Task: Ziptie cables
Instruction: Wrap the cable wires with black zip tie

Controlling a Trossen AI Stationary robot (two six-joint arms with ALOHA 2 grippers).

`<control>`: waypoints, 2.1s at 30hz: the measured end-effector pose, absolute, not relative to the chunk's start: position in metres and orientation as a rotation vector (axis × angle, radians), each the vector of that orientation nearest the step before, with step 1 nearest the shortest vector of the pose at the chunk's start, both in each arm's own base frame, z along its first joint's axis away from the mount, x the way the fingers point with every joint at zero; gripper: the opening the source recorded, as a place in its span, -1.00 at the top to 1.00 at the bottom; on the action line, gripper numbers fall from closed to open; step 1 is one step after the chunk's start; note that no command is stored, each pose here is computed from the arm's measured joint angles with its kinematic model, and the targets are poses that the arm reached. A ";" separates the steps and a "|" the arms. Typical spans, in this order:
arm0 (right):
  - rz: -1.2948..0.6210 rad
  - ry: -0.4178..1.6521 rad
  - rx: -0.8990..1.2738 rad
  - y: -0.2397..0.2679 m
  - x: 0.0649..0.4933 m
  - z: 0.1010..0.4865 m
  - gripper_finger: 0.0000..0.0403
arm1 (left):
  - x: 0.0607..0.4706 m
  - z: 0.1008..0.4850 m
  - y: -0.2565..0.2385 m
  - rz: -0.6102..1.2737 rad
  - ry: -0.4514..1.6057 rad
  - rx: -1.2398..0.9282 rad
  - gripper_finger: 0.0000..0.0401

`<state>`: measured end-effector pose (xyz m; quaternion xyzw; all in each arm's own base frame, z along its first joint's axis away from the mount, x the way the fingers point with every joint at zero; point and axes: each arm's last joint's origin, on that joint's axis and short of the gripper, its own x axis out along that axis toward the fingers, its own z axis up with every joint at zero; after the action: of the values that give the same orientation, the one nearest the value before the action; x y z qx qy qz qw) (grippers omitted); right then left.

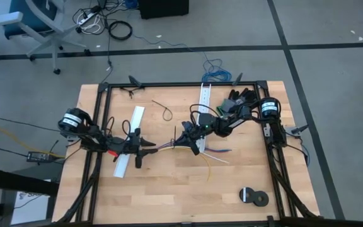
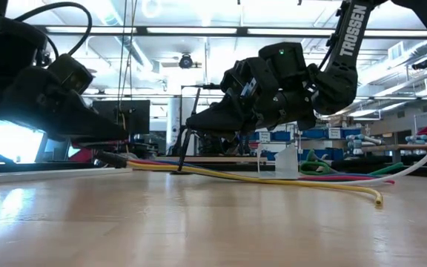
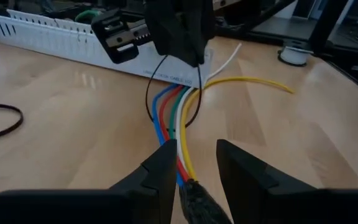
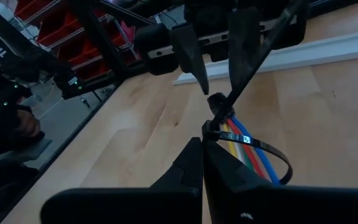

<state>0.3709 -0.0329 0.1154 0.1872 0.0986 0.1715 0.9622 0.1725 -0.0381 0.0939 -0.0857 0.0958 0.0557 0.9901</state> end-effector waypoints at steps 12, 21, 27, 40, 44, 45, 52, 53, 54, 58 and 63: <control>0.368 0.285 0.405 -0.035 0.364 0.112 1.00 | 0.218 0.095 -0.050 0.116 0.293 -0.056 0.54; 0.298 0.253 0.335 -0.039 0.305 0.138 1.00 | 0.239 0.107 -0.051 0.137 0.267 0.028 0.54; 0.216 0.289 0.331 -0.038 0.272 0.141 1.00 | 0.238 0.137 -0.035 0.199 0.230 0.041 0.54; 0.248 0.301 0.319 -0.029 0.273 0.139 1.00 | 0.151 0.191 -0.009 0.263 0.161 0.005 0.54; 0.257 0.301 0.316 -0.026 0.275 0.139 1.00 | 0.134 0.165 -0.007 0.241 0.075 -0.105 0.54; 0.257 0.301 0.316 -0.026 0.276 0.140 1.00 | 0.132 0.161 -0.008 0.214 0.046 -0.123 0.54; 0.264 0.257 0.266 -0.027 0.292 0.155 1.00 | 0.140 0.153 -0.010 0.180 0.125 -0.129 0.54; 0.264 0.248 0.255 -0.028 0.294 0.157 1.00 | 0.141 0.150 -0.010 0.184 0.148 -0.145 0.54; 0.263 0.241 0.246 -0.029 0.295 0.159 1.00 | 0.142 0.147 -0.010 0.189 0.171 -0.166 0.54; 0.259 0.223 0.236 -0.031 0.298 0.163 1.00 | 0.148 0.136 -0.011 0.208 0.237 -0.228 0.54; 0.252 0.220 0.230 -0.033 0.298 0.163 1.00 | 0.156 0.129 -0.012 0.213 0.248 -0.237 0.54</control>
<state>0.2982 -0.0334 0.1634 0.1145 0.1092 0.1251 0.9794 0.1564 -0.0118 0.1294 -0.1176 0.1232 0.1057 0.9797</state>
